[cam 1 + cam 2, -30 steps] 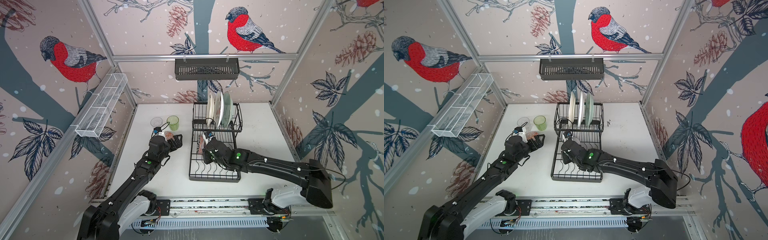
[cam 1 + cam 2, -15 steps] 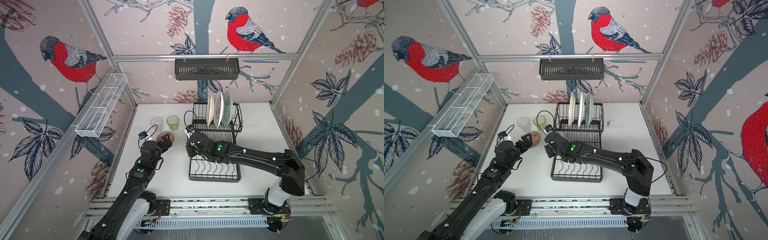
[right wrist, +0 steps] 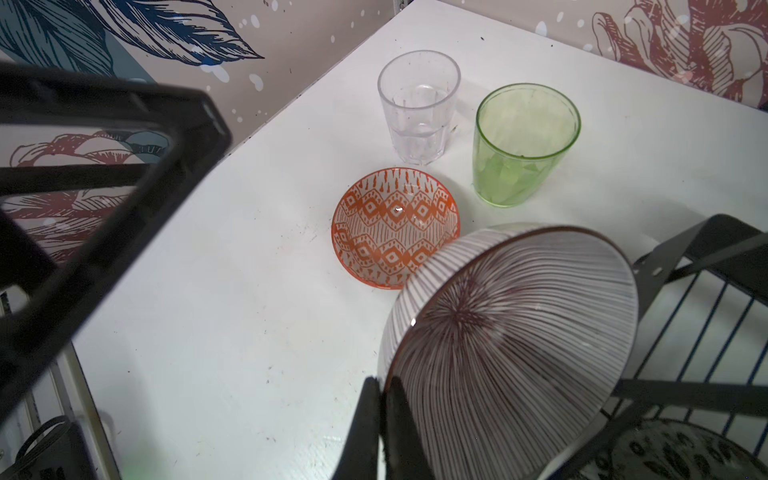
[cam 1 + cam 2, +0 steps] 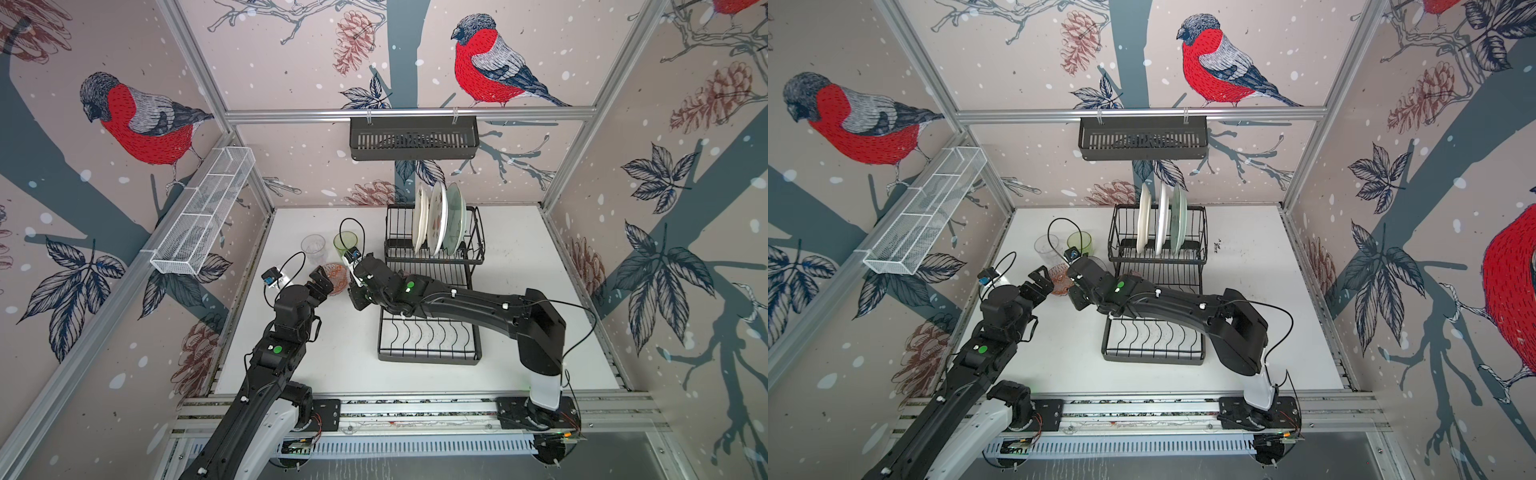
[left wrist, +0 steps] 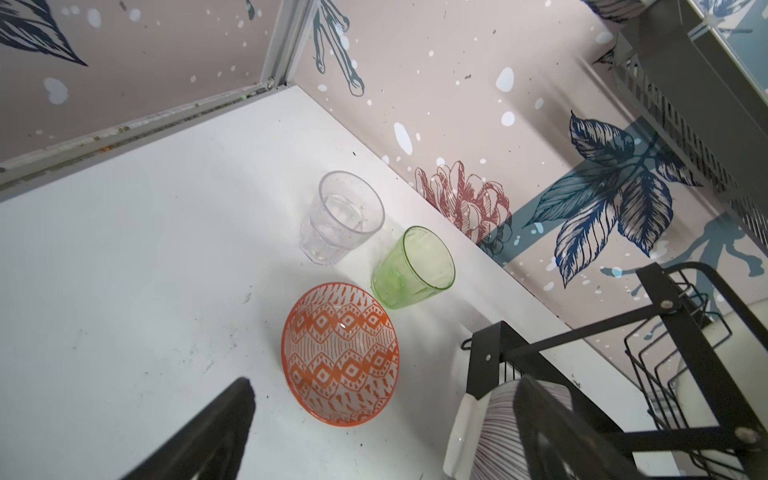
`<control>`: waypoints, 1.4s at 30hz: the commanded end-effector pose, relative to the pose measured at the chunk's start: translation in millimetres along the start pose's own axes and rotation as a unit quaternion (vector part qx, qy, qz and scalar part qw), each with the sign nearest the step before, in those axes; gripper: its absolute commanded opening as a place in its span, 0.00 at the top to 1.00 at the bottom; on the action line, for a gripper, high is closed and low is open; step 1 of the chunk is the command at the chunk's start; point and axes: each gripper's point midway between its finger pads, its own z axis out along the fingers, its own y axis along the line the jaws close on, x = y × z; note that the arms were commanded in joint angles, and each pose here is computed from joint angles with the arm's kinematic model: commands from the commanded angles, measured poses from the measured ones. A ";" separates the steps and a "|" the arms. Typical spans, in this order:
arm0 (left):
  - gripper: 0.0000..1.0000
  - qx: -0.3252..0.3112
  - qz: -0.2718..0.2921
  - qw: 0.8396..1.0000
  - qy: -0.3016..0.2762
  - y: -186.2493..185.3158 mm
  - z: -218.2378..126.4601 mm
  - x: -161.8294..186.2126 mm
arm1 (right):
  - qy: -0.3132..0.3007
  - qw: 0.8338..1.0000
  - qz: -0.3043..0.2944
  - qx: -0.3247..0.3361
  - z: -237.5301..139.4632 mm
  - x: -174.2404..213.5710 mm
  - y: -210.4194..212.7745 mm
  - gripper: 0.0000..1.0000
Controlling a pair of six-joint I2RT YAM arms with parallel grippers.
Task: Unload the mixed dishes from the dish rack
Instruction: 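Carry the striped bowl toward the glasses with right gripper while left arm withdraws, then lower the striped bowl onto the orange-patterned bowl and open right gripper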
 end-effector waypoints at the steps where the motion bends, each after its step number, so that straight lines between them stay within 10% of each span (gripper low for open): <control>1: 0.03 -0.035 -0.009 0.999 -0.035 13.9 -6.1 -15.0 | -0.022 1.000 -0.014 -0.007 8.2 -17.7 1.4 1.00; 34: 0.03 -0.038 -0.023 0.996 -0.081 19.0 -26.1 -37.2 | 0.032 0.996 -0.079 -0.028 97.1 -11.0 18.8 1.00; 42: 0.03 -0.038 -0.019 0.996 -0.078 19.5 -26.1 -35.4 | 0.037 0.996 -0.078 -0.034 101.4 -9.7 23.5 0.69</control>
